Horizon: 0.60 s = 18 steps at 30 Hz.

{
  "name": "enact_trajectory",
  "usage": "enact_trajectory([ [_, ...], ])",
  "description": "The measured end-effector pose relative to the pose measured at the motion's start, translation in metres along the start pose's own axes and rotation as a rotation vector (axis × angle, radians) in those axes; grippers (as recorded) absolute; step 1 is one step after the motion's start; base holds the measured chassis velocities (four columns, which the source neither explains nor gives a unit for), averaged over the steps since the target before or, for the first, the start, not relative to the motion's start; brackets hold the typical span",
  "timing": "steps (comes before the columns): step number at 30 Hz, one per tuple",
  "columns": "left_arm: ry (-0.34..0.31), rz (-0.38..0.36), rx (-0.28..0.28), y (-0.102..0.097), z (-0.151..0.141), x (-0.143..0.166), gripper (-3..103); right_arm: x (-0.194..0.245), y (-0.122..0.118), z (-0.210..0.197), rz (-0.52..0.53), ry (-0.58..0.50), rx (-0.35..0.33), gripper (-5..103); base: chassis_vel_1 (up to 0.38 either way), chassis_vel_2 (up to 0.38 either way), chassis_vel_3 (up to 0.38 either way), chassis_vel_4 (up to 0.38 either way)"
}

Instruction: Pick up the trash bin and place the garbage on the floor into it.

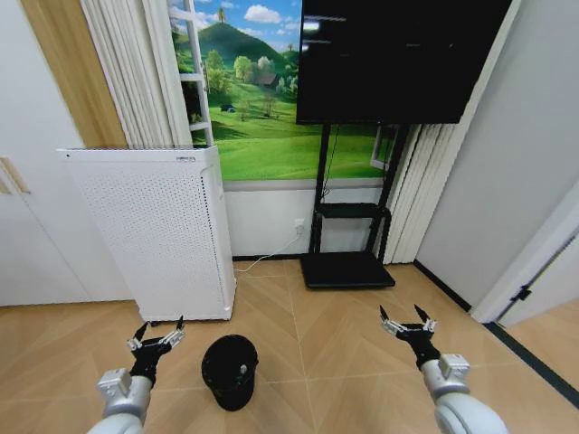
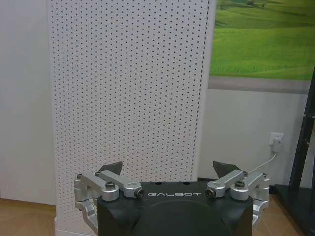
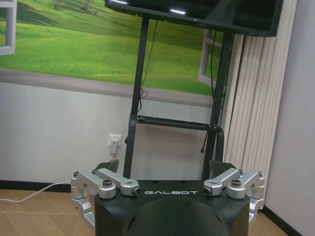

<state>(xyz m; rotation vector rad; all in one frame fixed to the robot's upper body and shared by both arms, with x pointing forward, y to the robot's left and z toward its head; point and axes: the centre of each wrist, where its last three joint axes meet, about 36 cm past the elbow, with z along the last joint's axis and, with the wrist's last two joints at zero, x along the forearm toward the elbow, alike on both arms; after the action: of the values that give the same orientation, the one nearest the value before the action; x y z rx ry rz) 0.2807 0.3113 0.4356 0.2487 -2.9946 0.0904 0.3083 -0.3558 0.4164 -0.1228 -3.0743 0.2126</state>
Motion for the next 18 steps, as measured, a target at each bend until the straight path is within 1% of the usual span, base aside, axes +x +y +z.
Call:
enact_trajectory([
  [18, 0.000, 0.000, 0.000, 0.0000, 0.0000, 0.0000, 100, 0.0000, 0.0000, 0.0000, 0.000, 0.000, 0.000, 100, 0.000, 0.000, 0.000, 0.000],
])
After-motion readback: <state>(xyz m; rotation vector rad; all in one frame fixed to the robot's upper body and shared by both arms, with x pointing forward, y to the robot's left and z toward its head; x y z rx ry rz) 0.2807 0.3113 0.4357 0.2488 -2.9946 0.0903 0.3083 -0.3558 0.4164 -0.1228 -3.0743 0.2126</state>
